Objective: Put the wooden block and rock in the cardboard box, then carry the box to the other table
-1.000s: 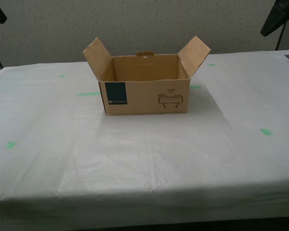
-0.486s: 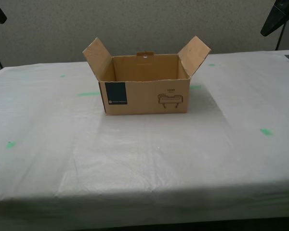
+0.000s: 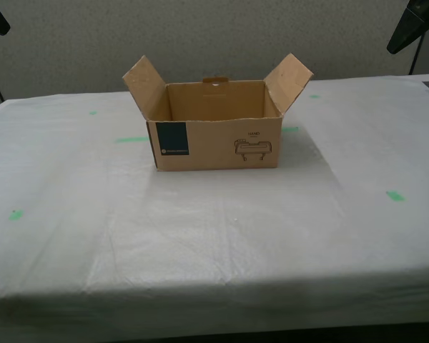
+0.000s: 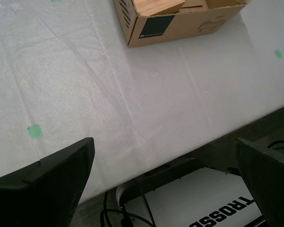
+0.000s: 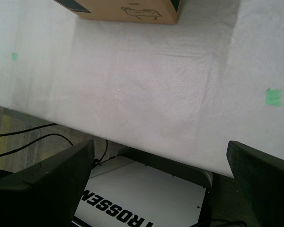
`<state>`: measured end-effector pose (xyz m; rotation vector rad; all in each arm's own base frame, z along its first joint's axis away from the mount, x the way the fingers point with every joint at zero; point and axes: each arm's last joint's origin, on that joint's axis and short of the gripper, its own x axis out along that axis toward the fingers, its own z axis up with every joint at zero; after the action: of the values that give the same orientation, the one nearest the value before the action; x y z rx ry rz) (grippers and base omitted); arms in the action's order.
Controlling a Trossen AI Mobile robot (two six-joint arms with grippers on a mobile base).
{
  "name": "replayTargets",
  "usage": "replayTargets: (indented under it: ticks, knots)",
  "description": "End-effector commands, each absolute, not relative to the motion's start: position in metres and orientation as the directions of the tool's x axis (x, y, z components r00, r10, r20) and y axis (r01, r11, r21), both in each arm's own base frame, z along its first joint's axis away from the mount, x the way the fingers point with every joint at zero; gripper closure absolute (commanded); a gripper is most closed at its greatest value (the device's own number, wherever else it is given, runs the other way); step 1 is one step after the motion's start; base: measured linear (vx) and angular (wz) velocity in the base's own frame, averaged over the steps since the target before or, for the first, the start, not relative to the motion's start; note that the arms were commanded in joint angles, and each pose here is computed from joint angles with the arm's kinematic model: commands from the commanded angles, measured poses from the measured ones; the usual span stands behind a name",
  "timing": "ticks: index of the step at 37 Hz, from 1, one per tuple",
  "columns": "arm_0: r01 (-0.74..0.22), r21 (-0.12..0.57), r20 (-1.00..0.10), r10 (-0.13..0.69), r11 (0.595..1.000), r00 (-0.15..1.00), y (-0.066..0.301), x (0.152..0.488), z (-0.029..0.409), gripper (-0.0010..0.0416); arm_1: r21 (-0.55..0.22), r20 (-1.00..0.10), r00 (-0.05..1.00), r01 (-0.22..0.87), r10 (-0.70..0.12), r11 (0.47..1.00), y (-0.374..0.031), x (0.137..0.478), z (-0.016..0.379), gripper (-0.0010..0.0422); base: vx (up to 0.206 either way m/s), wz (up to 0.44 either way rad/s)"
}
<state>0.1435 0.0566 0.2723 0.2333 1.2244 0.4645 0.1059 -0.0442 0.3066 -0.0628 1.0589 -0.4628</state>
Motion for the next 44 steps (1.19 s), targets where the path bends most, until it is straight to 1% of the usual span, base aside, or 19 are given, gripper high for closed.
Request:
replayTargets:
  ticks: [1, 44]
  knots:
    - [-0.215, 0.415, -0.847, 0.462, 0.884, 0.263, 0.0566, 0.1436, 0.2725, 0.0016, -0.268, -0.825, 0.404, 0.337, -0.395, 0.903, -0.0441, 0.1058, 0.3069, 0.0014, 0.0, 0.0]
    - [-0.215, 0.415, -0.847, 0.462, 0.884, 0.263, 0.0566, 0.1436, 0.2726, 0.0016, -0.268, -0.825, 0.404, 0.337, -0.395, 0.903, -0.0441, 0.1058, 0.3069, 0.0014, 0.0, 0.0]
